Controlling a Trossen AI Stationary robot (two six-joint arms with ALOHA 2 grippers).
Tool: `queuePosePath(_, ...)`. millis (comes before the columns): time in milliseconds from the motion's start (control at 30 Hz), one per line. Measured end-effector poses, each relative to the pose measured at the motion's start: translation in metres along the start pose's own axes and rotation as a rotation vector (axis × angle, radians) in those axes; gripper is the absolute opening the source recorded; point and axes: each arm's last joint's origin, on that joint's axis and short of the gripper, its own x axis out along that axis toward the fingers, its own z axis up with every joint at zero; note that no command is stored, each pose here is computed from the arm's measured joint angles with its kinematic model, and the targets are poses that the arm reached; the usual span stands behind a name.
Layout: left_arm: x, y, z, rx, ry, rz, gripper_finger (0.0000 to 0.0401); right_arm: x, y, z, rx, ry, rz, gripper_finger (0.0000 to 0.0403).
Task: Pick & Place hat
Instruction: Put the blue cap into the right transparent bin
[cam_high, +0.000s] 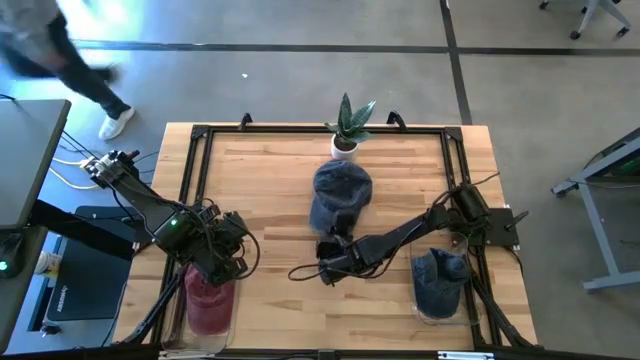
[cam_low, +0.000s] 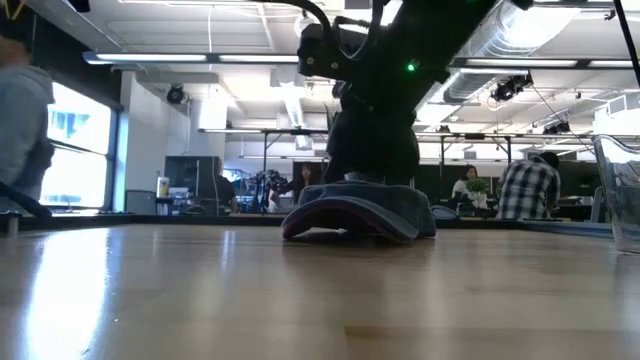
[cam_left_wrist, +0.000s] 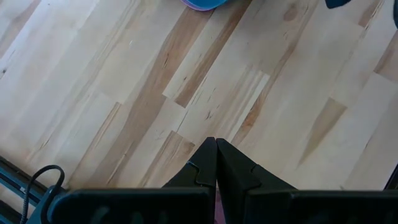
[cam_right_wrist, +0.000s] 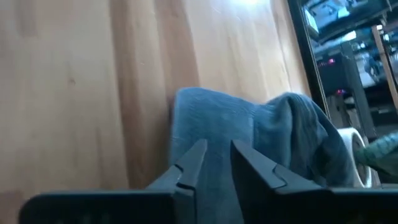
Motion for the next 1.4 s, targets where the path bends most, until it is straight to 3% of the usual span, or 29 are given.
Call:
queuePosePath(167, 0.0, 0.0, 0.0, 0.001, -0.003, 0.003, 0.0, 0.001, -0.013, 0.001, 0.054, 0.055, -0.012, 0.003)
queuePosePath(233, 0.0, 0.0, 0.0, 0.001, -0.011, 0.005, 0.0, 0.004, -0.016, 0.001, 0.085, 0.076, 0.037, 0.0019)
queuePosePath(333, 0.0, 0.0, 0.0, 0.001, -0.017, 0.008, 0.0, 0.01, -0.014, 0.004, 0.096, 0.104, 0.271, 0.0016)
queuePosePath(433, 0.0, 0.0, 0.001, 0.004, -0.022, 0.01, 0.0, 0.012, -0.009, 0.01, 0.09, 0.064, 0.523, 0.0044)
queuePosePath(533, 0.0, 0.0, 0.001, 0.004, -0.033, 0.015, 0.0, 0.012, -0.006, 0.012, 0.074, 0.037, 0.607, 0.0101)
queuePosePath(600, 0.0, 0.0, 0.001, 0.004, -0.038, 0.017, 0.0, 0.013, -0.007, 0.014, 0.079, 0.018, 0.601, 0.0148)
queuePosePath(700, 0.0, 0.0, 0.001, 0.004, -0.039, 0.018, 0.0, 0.015, -0.01, 0.013, 0.052, 0.015, 0.497, 0.0214)
queuePosePath(800, 0.0, 0.001, 0.001, 0.005, -0.039, 0.019, 0.0, 0.016, -0.013, 0.011, 0.011, 0.012, 0.391, 0.0249)
queuePosePath(967, 0.0, 0.001, 0.001, 0.024, -0.041, 0.022, 0.0, 0.019, -0.019, 0.012, -0.039, -0.007, 0.229, 0.0251)
queuePosePath(1167, 0.0, 0.001, 0.001, 0.041, -0.04, 0.022, 0.0, 0.038, -0.021, 0.001, -0.056, 0.005, 0.228, 0.0245)
queuePosePath(1400, 0.0, 0.001, 0.001, 0.044, -0.039, 0.026, 0.0, 0.039, -0.023, -0.002, -0.084, 0.018, 0.168, 0.0242)
